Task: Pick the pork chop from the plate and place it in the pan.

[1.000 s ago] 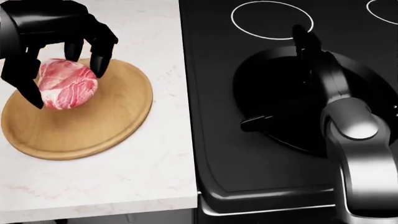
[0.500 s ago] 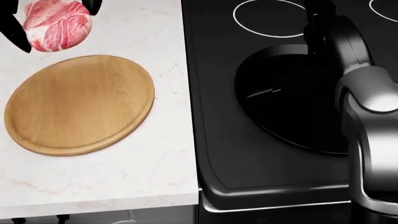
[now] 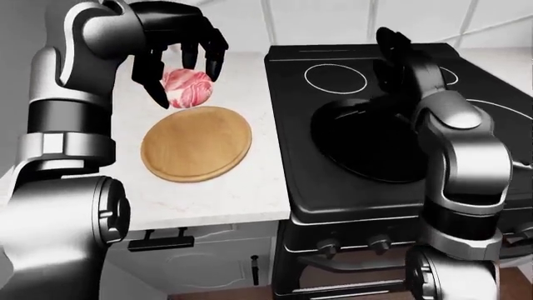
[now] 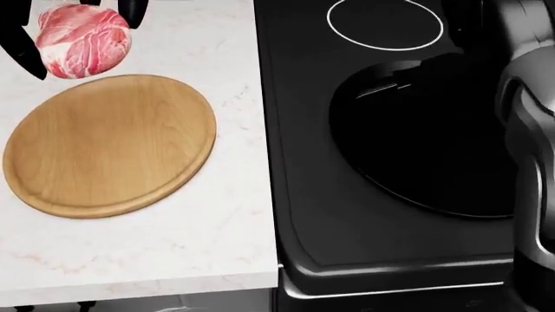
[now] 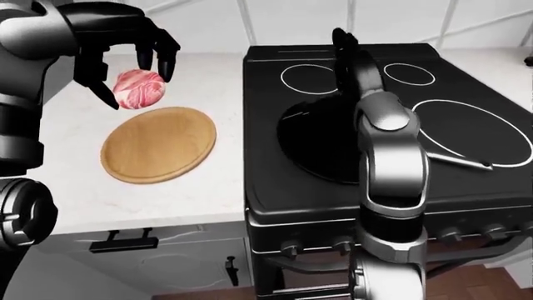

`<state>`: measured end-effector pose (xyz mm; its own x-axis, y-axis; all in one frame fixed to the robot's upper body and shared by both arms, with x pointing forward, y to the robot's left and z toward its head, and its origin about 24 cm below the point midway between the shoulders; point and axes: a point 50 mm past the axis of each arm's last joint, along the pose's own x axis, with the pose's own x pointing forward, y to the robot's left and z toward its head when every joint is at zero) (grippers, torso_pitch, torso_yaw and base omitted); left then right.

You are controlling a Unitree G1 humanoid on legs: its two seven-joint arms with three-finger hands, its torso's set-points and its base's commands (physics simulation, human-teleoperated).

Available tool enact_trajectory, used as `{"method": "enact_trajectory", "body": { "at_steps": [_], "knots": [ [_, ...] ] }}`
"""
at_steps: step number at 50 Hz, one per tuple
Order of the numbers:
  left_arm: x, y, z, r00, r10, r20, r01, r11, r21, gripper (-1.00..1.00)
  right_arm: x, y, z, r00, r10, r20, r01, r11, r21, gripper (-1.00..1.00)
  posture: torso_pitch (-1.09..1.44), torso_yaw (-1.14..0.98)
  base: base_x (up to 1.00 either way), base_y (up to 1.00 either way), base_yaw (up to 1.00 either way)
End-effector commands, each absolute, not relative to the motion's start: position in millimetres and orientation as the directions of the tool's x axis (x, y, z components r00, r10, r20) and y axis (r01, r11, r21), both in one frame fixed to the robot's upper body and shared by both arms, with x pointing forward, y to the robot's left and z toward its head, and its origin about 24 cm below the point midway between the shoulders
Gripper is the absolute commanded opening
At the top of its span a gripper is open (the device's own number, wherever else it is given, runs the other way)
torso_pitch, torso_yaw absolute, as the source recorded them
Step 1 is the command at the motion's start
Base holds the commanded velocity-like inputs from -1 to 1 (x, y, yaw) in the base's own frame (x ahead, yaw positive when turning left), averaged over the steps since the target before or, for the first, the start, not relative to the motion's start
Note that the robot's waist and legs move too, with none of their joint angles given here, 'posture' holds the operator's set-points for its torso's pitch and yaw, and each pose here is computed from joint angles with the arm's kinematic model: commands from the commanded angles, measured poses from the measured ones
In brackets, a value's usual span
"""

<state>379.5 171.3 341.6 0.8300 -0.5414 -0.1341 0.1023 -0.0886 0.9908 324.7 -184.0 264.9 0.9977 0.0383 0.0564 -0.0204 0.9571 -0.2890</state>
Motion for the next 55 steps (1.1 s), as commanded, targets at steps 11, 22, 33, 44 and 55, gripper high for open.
{"method": "enact_trajectory", "body": {
  "at_steps": [11,22,33,44,55],
  "knots": [
    [371.5,169.9,369.1,0.829,-0.558,-0.022,-0.01,-0.055,0.998,-1.0,320.8,-183.4,283.2,0.988,0.05,0.146,-0.004,0.954,-0.301,1.0,0.0,0.0,0.0,0.0,0.0],
    [372.4,172.0,366.3,0.833,-0.553,-0.022,0.001,-0.04,0.999,-1.0,322.4,-181.5,274.2,0.989,0.054,0.137,-0.011,0.954,-0.299,1.0,0.0,0.0,0.0,-0.06,0.0],
    [372.7,169.5,362.2,0.83,-0.558,-0.027,0.006,-0.039,0.999,-1.0,321.3,-182.7,270.1,0.99,0.051,0.132,-0.01,0.956,-0.293,1.0,0.0,0.0,0.0,-0.1,0.0],
    [372.6,172.1,365.3,0.832,-0.555,-0.018,0.0,-0.033,0.999,-1.0,322.4,-182.0,273.9,0.989,0.05,0.137,-0.007,0.955,-0.296,1.0,0.0,0.0,0.0,-0.07,0.0],
    [373.7,170.8,364.1,0.832,-0.555,-0.01,-0.01,-0.032,0.999,-1.0,321.1,-183.1,270.4,0.99,0.048,0.136,-0.007,0.958,-0.288,1.0,0.0,0.0,0.0,-0.11,0.0]
  ]
}}
